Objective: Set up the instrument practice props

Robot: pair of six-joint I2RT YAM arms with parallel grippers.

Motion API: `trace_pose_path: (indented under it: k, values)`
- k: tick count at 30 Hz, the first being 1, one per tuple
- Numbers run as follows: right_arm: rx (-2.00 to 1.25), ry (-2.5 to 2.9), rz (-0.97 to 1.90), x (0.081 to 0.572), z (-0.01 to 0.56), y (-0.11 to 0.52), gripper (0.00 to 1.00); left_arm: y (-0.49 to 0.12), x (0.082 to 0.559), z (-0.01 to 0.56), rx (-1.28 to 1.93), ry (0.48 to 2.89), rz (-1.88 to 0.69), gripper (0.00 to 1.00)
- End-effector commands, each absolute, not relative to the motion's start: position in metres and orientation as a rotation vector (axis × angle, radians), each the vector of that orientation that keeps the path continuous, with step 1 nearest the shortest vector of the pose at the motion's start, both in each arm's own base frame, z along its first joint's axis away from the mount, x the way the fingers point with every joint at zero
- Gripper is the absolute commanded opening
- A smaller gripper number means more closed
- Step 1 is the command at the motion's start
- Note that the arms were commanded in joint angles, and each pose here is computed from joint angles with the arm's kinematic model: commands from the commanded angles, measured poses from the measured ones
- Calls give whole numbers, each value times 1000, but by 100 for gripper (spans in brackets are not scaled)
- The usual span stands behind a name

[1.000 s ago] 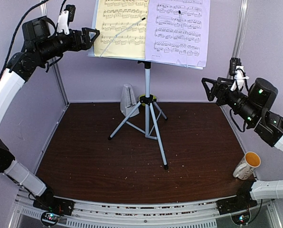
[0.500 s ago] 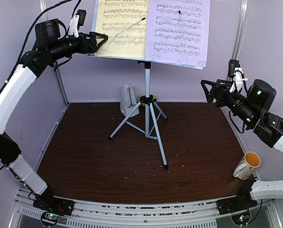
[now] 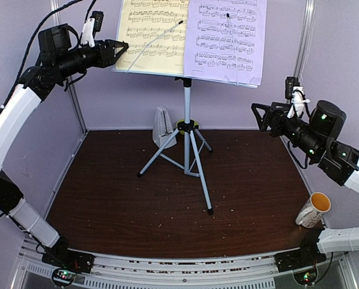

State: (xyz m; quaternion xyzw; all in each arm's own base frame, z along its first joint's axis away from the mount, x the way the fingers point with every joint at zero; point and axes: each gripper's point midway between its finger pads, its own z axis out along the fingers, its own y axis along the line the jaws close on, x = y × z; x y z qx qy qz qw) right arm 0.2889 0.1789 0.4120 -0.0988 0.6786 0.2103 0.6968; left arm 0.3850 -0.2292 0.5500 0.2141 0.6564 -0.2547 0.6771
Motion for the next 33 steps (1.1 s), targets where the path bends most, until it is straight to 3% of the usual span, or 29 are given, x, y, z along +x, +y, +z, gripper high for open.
trace_pose_path:
  k: [1, 7, 8, 11, 14, 19, 27, 33]
  values:
    - [-224, 1496, 476, 289, 418, 179, 84, -221, 374, 573, 475, 1382, -557, 51]
    - [-231, 1508, 480, 292, 414, 183, 84, -209, 376, 569, 434, 1401, -516, 47]
    - [-229, 1512, 481, 293, 412, 184, 84, -202, 377, 569, 397, 1411, -500, 53]
    - [-239, 1536, 505, 298, 402, 192, 82, -181, 376, 572, 307, 1414, -455, 84]
    - [-249, 1564, 543, 303, 386, 203, 80, -164, 368, 573, 266, 1405, -431, 97]
    - [-288, 1618, 613, 311, 358, 228, 77, -137, 359, 547, 206, 1457, -411, 98]
    - [-399, 1724, 678, 311, 301, 270, 75, -132, 354, 423, 267, 1631, -447, 98]
    - [-402, 1762, 696, 311, 277, 278, 74, -145, 380, 328, 273, 1785, -490, 98]
